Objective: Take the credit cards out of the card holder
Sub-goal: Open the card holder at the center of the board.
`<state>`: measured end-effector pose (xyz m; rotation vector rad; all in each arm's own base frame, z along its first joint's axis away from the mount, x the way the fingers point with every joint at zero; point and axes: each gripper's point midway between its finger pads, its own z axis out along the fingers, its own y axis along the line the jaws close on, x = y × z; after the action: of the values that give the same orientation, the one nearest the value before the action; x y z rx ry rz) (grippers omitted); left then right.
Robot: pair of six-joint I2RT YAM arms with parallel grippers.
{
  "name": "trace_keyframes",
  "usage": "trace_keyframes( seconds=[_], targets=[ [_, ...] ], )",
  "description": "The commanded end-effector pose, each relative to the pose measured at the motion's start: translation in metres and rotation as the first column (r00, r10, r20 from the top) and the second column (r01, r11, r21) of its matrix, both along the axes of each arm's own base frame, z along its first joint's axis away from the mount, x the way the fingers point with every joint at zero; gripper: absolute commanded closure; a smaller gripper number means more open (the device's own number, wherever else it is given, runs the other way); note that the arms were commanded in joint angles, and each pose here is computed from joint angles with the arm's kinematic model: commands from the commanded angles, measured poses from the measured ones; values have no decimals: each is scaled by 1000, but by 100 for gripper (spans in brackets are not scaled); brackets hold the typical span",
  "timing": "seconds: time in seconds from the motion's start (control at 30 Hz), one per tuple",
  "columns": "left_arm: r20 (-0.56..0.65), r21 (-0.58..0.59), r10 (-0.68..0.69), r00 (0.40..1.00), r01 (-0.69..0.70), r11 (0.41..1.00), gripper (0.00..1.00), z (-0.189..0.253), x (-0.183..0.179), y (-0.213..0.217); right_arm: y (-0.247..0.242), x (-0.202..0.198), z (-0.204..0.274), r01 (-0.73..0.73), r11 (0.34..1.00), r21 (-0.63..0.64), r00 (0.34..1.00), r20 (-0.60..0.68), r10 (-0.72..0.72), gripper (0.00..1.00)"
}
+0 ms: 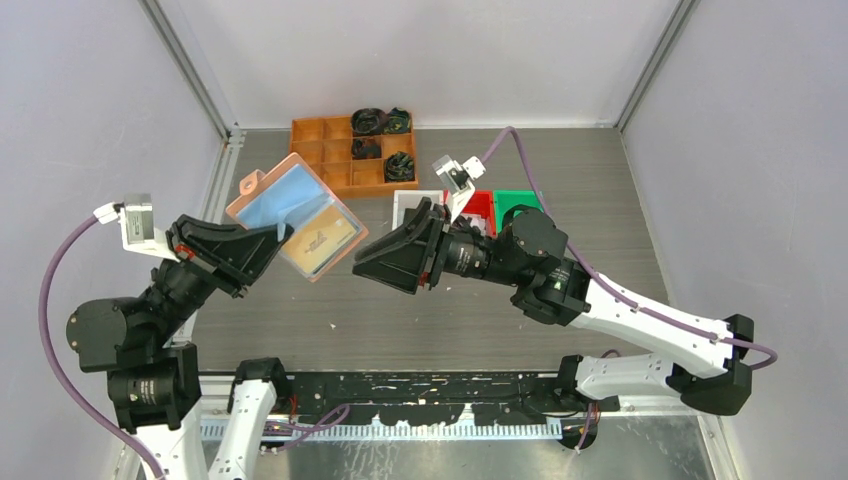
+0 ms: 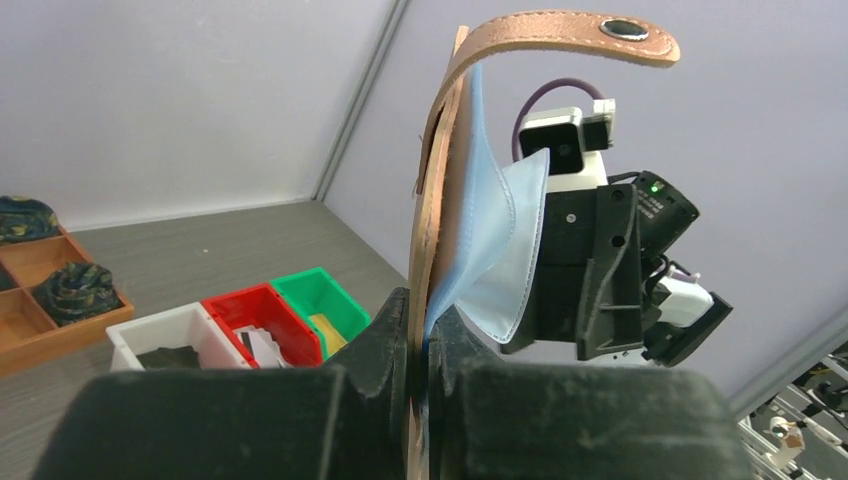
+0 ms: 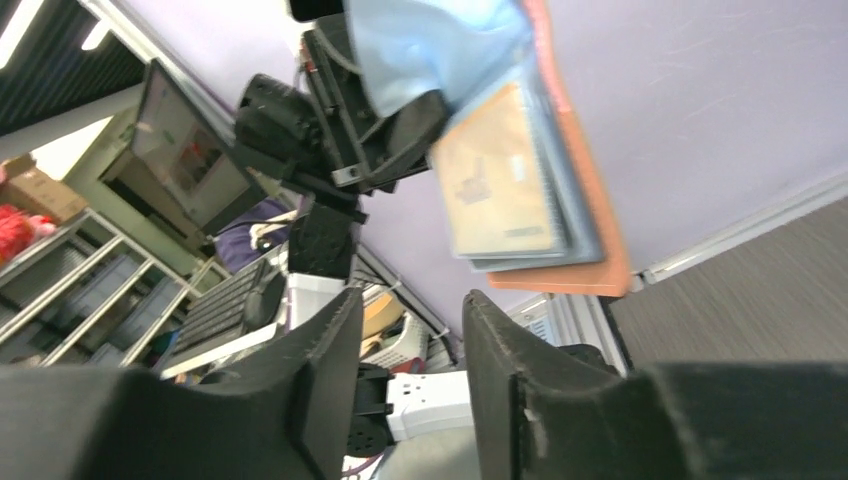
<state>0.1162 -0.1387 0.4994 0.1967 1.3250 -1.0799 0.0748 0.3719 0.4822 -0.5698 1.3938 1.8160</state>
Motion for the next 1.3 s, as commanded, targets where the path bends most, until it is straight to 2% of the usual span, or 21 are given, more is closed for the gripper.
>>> trace_keyframes(
  seconds=[0.0,0.17,0.23,0.33,0.47,0.83,1.07,1.27],
  targets=[
    [56,-18,-29,998,30,999,100,24,-15,-4,-9,20,4,133,991,-3,991,28,-133,49],
    [-12,-50,-130,991,129,990,100,25,-20,-13,-28,40,-13,252,967,-47,965,85,-247,25],
    [-33,-64,-151,988,148,987,100,25,-20,-14,-32,36,-10,219,976,-15,972,97,-216,20],
    [-54,-79,-170,984,165,983,100,26,-20,-15,-30,16,1,101,994,43,984,145,-106,18],
    [-75,-91,-182,980,175,980,100,27,-21,-16,-24,6,11,30,996,81,984,171,-44,22],
    [-117,-119,-188,975,174,978,100,30,-23,-16,1,20,-2,30,992,120,991,128,-45,40],
    [-112,-117,-186,976,173,978,100,30,-24,-16,5,16,1,-17,984,178,994,110,-3,42],
    [-107,-114,-183,977,171,979,100,32,-24,-16,7,14,-2,-37,984,174,993,118,16,42]
  ],
)
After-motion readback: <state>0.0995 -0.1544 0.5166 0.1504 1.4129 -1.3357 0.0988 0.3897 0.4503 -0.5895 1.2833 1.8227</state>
